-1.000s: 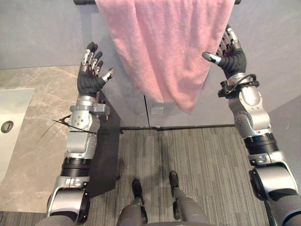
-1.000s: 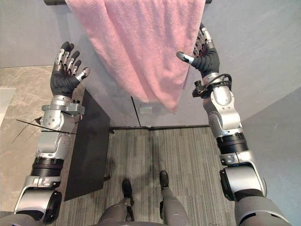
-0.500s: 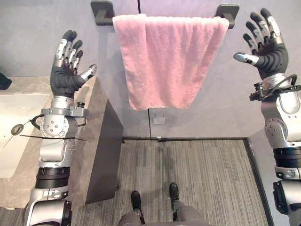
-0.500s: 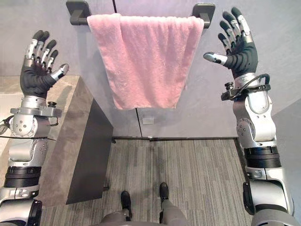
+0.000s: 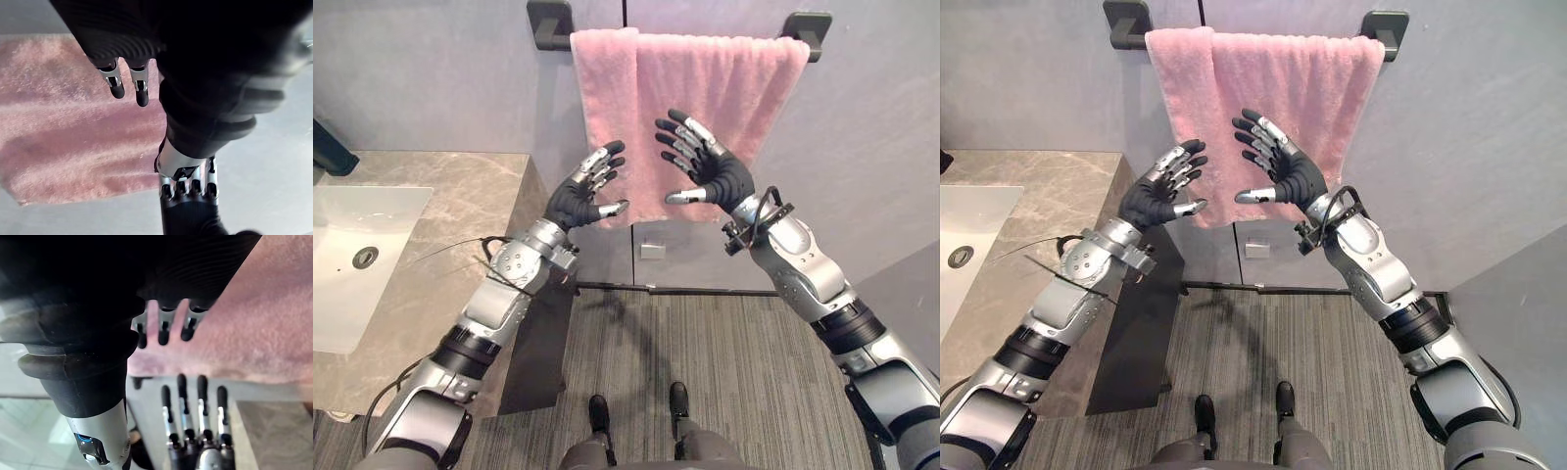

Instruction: Organize washtable

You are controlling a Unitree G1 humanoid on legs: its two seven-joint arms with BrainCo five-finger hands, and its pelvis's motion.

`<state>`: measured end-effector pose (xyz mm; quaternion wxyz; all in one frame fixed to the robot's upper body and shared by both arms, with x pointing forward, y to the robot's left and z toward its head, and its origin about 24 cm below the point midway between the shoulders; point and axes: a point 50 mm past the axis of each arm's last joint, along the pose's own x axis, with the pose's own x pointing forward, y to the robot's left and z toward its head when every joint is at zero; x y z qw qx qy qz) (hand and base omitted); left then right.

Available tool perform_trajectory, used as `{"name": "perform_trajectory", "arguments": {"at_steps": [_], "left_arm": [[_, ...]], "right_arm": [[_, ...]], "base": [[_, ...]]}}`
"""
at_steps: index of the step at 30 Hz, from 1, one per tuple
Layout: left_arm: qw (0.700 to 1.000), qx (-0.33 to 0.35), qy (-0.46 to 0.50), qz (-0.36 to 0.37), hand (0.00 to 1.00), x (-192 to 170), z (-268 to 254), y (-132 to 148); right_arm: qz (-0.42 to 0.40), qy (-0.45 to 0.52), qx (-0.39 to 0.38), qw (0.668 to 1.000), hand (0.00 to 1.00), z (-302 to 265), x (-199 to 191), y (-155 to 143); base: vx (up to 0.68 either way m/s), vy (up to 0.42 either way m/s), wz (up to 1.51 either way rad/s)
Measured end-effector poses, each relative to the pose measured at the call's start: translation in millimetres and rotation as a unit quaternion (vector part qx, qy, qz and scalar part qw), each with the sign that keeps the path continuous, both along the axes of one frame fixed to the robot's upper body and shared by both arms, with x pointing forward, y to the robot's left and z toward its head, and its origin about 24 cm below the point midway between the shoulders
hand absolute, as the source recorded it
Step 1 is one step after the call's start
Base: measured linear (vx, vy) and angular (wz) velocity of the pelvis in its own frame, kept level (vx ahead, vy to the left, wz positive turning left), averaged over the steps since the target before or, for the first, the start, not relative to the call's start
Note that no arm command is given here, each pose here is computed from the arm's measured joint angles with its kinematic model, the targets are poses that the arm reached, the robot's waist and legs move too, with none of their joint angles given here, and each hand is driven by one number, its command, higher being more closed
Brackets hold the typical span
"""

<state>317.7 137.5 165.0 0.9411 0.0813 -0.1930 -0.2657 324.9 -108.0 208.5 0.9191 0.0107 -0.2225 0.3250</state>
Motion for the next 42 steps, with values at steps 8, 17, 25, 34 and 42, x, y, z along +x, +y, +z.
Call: {"name": "perform_trajectory", "arguments": {"at_steps": [8, 17, 25, 34, 42], "left_arm": [[1.0, 0.002, -0.003, -0.006, 0.0, 19.4, 12.0, -23.2], [0.997, -0.015, -0.074, 0.027, 0.0, 37.7, 68.1, -30.3], [0.987, -0.076, -0.122, 0.072, 0.0, 38.3, 96.6, -17.1], [0.969, -0.131, -0.146, 0.148, 0.0, 11.6, 80.6, 34.3], [0.954, -0.171, -0.102, 0.224, 0.0, -32.6, 20.4, 72.4]], "right_arm": [[0.005, 0.005, 0.011, 1.0, 0.0, 4.6, 8.7, 18.2], [-0.016, -0.033, 0.071, 0.997, 0.0, 37.6, 15.4, 20.6], [-0.099, -0.076, 0.181, 0.976, 0.0, 65.8, 18.7, -28.2], [-0.242, -0.074, 0.271, 0.929, 0.0, 22.9, -12.0, -120.7], [-0.36, -0.021, 0.286, 0.888, 0.0, -40.4, -58.4, -175.7]], "base": [[0.03, 0.01, -0.01], [-0.02, 0.015, -0.06], [0.01, 0.025, -0.06], [0.0, 0.004, 0.0], [0.0, 0.006, 0.0]]}}
